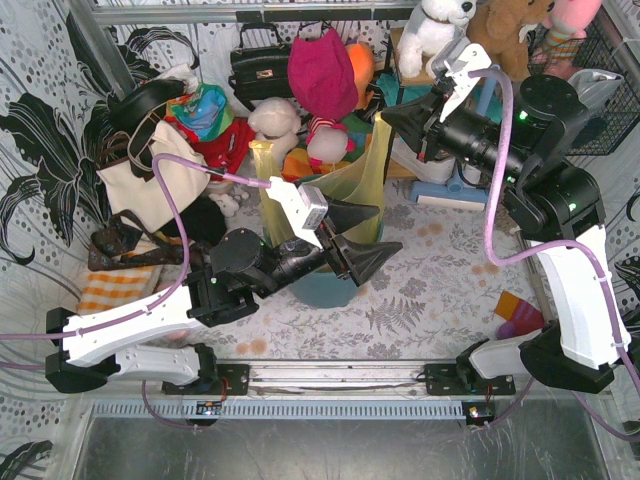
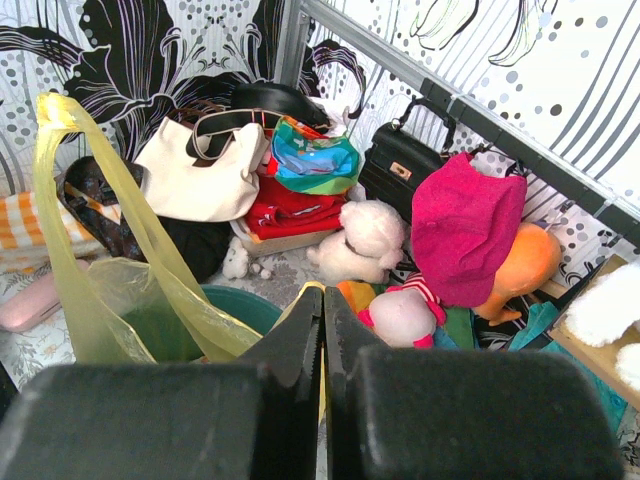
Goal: Tie the trash bag
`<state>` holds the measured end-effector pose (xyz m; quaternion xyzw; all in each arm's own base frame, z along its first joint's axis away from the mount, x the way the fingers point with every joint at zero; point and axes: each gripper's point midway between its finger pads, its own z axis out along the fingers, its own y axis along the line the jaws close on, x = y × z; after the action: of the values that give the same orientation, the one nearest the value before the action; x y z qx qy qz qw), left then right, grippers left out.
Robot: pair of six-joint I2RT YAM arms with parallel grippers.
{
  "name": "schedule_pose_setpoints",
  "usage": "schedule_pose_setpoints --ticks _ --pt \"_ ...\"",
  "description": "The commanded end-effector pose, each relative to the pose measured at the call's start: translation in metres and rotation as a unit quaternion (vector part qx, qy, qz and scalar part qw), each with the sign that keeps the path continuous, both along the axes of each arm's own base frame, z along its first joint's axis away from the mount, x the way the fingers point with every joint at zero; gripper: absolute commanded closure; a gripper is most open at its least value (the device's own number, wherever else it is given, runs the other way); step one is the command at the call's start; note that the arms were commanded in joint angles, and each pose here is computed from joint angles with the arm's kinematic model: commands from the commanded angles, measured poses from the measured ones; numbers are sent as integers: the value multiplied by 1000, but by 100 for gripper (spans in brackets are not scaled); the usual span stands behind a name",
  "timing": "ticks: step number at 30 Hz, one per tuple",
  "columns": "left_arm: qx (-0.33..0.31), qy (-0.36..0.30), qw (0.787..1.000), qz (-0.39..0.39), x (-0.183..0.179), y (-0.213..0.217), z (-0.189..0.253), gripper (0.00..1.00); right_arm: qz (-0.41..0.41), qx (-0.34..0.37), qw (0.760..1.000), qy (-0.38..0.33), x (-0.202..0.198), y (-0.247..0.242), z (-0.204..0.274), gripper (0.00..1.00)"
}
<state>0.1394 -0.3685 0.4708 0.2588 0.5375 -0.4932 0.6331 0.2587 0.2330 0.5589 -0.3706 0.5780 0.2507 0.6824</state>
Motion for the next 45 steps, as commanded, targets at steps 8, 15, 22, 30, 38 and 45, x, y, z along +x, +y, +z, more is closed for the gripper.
schedule_pose_setpoints --ticks 8,15,22,30,38,45 --pt "-88 -42 990 98 31 20 57 17 53 61 997 -9 -29 5 27 100" --pt "-132 -38 981 136 60 38 69 18 63 65 996 -3 -34 6 24 100" --pt "-157 -113 980 55 56 40 85 24 67 66 996 -2 -37 6 24 100" --pt "-143 -155 978 9 75 44 96 28 73 67 995 -1 -39 7 24 100" --pt "-110 -189 974 -55 84 38 97 29 77 66 995 -3 -41 7 25 100" --pt "-105 -200 968 -108 76 26 101 41 78 65 995 -2 -41 7 23 100"
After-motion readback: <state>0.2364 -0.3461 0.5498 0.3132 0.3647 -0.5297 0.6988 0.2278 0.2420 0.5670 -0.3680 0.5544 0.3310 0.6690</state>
